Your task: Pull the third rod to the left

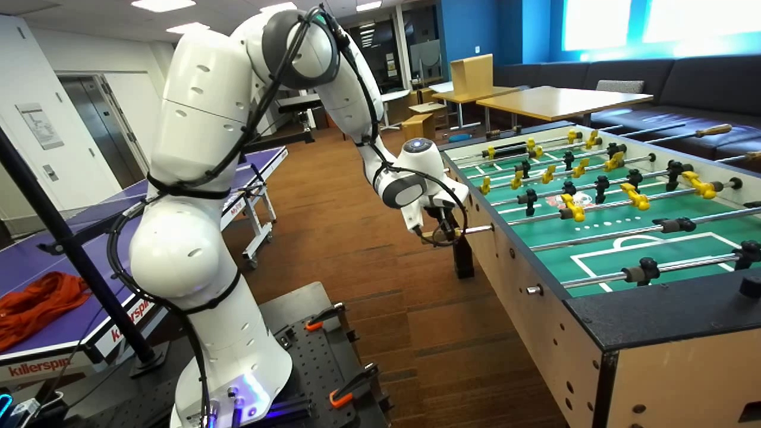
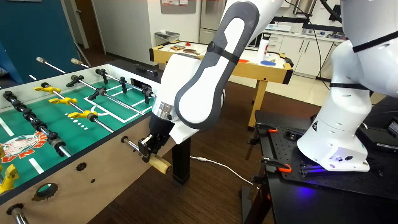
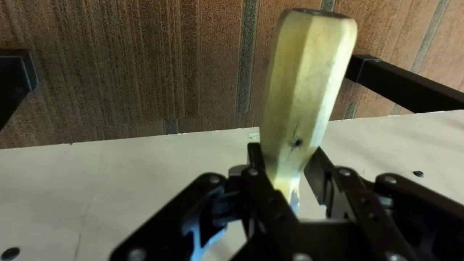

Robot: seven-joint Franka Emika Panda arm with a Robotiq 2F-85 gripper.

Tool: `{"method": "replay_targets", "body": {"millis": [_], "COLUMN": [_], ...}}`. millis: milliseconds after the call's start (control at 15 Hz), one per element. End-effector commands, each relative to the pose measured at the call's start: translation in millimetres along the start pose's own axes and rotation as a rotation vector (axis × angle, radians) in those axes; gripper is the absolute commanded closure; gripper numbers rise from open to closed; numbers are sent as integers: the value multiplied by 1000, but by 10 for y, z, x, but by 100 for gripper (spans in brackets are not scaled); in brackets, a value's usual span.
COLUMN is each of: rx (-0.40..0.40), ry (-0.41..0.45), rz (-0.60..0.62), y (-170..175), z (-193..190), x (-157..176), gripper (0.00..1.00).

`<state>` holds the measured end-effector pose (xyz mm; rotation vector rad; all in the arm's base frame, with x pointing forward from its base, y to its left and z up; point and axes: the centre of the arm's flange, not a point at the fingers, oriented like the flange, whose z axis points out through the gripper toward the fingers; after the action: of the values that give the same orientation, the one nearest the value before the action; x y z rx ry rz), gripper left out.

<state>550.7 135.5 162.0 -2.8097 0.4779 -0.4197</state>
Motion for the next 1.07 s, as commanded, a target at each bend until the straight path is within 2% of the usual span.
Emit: {"method": "replay_targets", "body": {"millis": [0, 467, 1000], "rx": [56, 85, 113], "ry": [-121, -209, -269], "rz": [-8, -27, -34], "y": [-405, -487, -556], "z": [186, 138, 69], "x": [-653, -949, -1199], "gripper": [91, 91, 91]}}
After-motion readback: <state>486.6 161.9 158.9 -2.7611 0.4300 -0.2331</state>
